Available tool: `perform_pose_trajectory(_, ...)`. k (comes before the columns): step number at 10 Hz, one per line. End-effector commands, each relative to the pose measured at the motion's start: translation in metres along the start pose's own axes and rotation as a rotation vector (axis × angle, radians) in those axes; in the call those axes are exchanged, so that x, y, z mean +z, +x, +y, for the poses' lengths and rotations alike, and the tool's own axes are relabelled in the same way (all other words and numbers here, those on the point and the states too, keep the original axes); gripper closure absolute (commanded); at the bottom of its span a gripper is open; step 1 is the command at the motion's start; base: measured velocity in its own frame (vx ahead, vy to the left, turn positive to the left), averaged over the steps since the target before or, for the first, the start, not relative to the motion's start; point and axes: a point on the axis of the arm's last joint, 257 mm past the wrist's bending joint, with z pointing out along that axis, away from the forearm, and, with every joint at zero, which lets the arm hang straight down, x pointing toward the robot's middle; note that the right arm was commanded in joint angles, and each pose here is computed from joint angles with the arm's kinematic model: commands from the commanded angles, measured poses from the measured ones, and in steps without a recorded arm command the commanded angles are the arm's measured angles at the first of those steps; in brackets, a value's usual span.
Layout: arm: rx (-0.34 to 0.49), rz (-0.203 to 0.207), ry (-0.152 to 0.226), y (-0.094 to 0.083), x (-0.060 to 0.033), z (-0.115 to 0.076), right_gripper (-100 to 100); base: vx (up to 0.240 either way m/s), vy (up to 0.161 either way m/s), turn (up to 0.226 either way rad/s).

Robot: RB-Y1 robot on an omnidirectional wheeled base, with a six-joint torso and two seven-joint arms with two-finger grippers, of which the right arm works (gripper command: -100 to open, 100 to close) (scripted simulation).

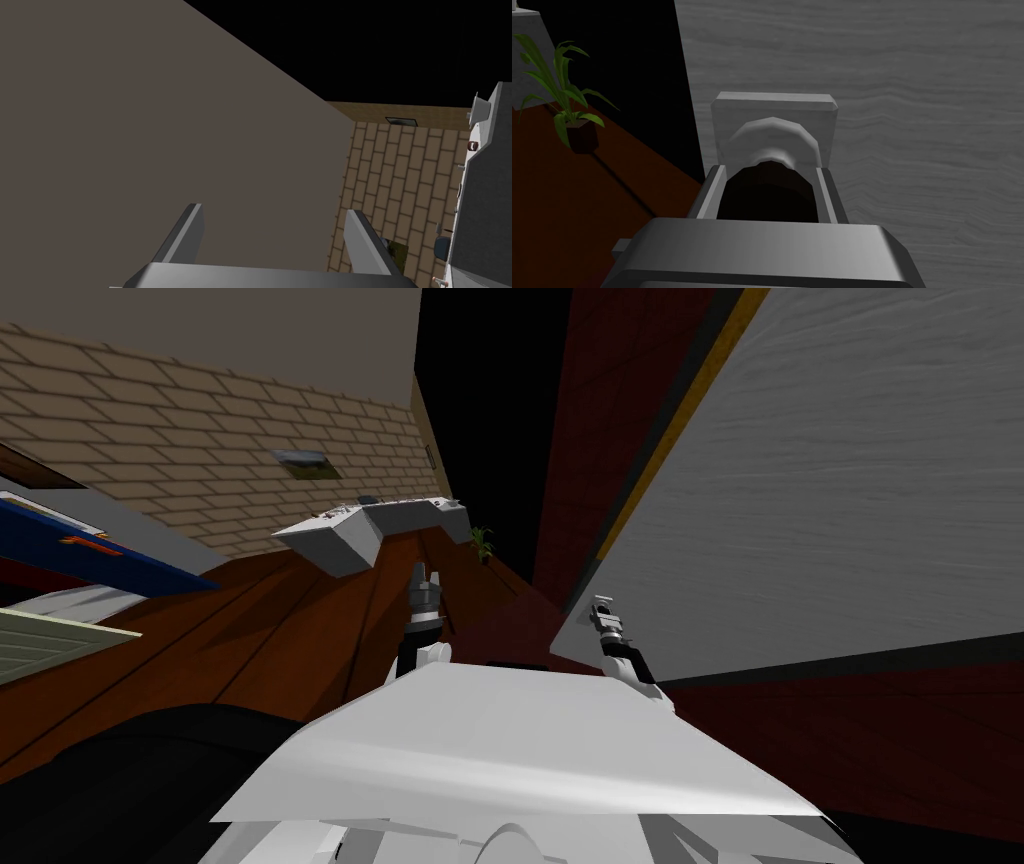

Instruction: Pull the door open

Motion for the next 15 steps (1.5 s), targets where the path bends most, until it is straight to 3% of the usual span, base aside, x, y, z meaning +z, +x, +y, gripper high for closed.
perform_pose_trajectory(1, 0.0, 0.0, 0.0, 0.0, 0.0, 0.0, 100, -0.083, -0.018, 0.034)
perform_pose_trajectory(15, 0.0, -0.002, 0.105, -0.001, -0.0257, -0.01, 100, -0.187, -0.045, 0.115)
